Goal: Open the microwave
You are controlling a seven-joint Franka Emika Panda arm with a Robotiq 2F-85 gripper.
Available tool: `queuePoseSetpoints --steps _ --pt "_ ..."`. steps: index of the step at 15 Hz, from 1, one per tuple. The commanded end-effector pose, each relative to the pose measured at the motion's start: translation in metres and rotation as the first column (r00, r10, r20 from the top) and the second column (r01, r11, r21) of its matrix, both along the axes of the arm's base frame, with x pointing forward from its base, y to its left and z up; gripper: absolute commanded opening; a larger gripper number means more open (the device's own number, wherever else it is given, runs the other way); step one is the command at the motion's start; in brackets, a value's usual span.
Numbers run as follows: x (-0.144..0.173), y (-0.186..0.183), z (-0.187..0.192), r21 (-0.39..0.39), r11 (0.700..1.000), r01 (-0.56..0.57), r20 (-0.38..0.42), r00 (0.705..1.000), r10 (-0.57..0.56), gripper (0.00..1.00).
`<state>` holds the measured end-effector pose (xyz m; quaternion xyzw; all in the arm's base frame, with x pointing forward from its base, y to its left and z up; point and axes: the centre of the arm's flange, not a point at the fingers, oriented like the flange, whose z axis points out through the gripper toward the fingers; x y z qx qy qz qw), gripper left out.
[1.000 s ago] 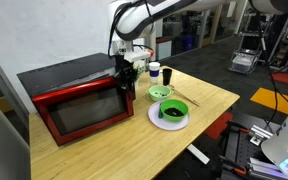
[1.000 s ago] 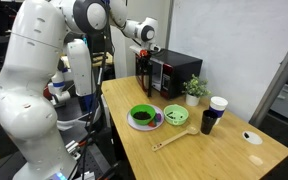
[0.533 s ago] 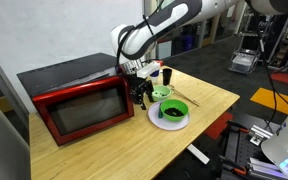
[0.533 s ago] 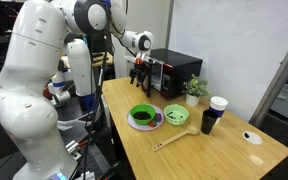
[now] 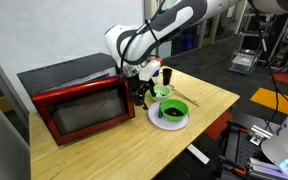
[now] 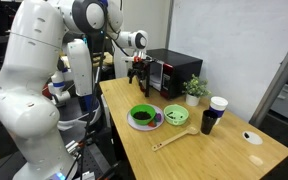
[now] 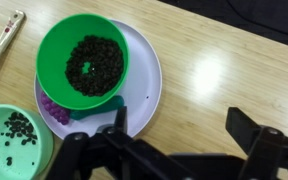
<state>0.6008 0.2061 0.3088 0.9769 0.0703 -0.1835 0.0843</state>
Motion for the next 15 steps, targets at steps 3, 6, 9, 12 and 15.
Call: queuePoseSetpoints --steps 3,6,9,12,15 --pt "-0.007 0.008 0.032 0.031 0.997 -0.073 0.126 0.99 0.069 1.0" --pt "-0.016 0.009 0.065 0.049 0.995 -0.085 0.123 0.989 0.078 1.0" --pt "-0.029 0.01 0.102 0.055 0.992 -0.117 0.122 0.986 0.11 1.0" --pt "-0.043 0.008 0.155 0.035 0.974 -0.224 0.079 0.972 0.221 1.0" --pt "-0.053 0.001 0.205 0.017 0.937 -0.348 -0.001 0.937 0.348 1.0"
